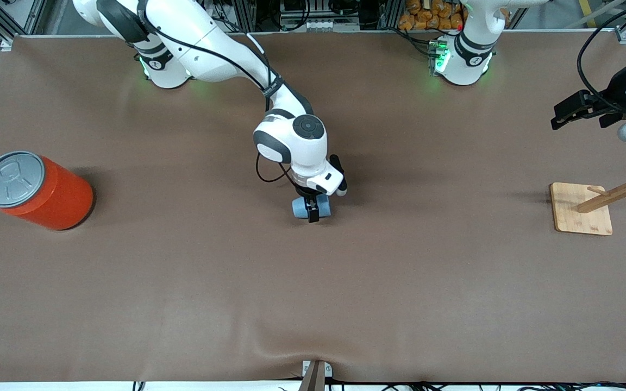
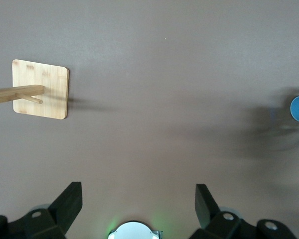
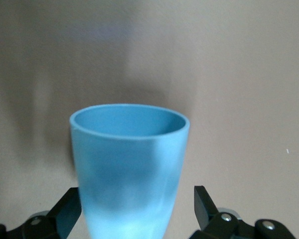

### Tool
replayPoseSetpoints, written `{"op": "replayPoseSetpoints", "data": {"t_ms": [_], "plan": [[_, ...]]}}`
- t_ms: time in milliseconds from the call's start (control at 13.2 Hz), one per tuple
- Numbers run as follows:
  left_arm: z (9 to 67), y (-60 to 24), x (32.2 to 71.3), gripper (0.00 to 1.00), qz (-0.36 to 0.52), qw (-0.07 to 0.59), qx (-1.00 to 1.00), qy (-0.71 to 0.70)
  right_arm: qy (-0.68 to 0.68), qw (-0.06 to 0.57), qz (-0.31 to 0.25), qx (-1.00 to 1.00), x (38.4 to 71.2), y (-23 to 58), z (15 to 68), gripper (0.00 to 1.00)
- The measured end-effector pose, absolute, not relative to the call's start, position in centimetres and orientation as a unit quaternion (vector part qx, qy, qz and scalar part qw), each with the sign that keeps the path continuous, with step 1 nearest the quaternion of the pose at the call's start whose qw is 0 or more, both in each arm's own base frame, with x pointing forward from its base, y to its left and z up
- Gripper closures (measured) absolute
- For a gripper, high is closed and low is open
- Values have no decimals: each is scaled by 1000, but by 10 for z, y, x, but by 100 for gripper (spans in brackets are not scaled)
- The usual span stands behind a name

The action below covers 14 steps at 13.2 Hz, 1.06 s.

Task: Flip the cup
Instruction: 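Carry the cup toward the table middle and release it on its side, then retract the right gripper while the left gripper reaches toward the cup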

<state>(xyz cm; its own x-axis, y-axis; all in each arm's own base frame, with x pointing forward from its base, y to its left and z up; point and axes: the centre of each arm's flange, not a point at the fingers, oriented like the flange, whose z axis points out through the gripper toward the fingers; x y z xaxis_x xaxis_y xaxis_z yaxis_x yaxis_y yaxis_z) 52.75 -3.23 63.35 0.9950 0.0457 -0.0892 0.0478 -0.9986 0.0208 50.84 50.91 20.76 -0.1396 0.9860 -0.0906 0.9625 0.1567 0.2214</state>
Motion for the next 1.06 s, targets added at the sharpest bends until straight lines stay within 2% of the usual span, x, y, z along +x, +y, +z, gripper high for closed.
{"op": "replayPoseSetpoints", "data": {"t_ms": [304,532,836,1064], "plan": [[634,-34,527,0,-45,19,999,23,684,129,16,718,511,507,262,0],[634,-38,527,0,-46,38,998,22,641,119,24,758,523,495,325,0],[619,-62,537,0,-65,123,990,14,562,105,33,820,575,411,411,0],[566,-82,573,0,-94,202,974,25,487,86,55,867,622,318,461,0]]}}
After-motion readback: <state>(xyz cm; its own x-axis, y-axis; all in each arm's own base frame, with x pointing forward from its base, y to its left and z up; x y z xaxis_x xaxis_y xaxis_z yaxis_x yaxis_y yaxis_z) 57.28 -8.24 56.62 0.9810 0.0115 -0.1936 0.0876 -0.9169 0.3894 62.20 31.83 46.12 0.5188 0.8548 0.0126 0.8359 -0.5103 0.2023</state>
